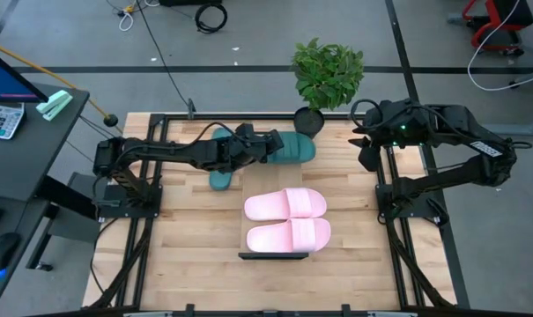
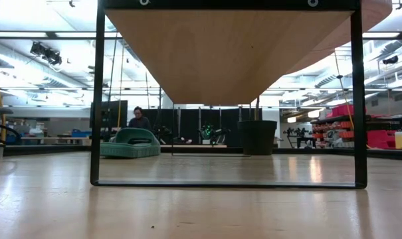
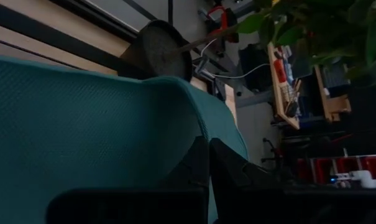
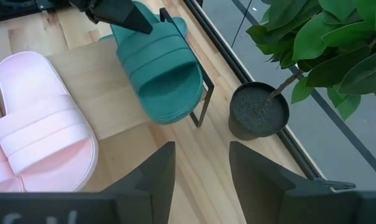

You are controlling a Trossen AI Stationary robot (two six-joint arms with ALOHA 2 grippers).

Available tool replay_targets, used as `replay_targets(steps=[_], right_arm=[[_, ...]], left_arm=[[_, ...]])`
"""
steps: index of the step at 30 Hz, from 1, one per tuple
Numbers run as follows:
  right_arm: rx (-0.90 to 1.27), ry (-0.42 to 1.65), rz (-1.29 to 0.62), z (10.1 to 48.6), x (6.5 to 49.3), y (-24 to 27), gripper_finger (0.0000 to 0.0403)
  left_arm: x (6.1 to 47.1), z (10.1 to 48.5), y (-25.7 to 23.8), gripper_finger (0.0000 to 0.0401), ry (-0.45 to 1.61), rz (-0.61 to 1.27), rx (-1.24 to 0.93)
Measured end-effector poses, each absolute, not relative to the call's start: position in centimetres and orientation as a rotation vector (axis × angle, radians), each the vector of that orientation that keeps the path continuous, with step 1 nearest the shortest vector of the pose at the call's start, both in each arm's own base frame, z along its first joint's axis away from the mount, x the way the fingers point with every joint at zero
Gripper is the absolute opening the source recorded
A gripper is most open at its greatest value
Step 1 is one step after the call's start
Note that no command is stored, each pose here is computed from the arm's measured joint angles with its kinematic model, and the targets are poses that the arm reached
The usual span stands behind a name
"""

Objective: Pick and place slides into the shelf
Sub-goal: Put the left green slide on the shelf

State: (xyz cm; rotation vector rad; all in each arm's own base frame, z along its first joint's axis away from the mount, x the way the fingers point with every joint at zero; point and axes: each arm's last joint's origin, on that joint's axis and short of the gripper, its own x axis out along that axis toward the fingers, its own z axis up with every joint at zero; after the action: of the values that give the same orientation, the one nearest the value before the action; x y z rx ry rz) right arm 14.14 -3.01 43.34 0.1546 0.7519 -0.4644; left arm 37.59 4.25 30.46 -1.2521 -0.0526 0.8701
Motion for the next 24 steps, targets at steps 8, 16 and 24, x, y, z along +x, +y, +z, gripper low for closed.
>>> replay_targets(steps=[8, 16, 24], right_arm=[[0.159, 0.75, -0.466, 43.3, 14.2, -3.0, 0.0158], [0.159, 0.75, -0.467, 43.3, 14.2, -3.0, 0.0158], [0.159, 0.75, -0.466, 43.3, 14.2, -3.0, 0.0158]], left_arm=[[38.1, 29.5, 4.3, 0.0004, -0.032, 0.883, -1.255], [38.6, 29.0, 4.5, 0.0004, -0.034, 0.88, -1.261], [38.7, 29.0, 4.9, 0.0004, -0.038, 0.868, -1.275]])
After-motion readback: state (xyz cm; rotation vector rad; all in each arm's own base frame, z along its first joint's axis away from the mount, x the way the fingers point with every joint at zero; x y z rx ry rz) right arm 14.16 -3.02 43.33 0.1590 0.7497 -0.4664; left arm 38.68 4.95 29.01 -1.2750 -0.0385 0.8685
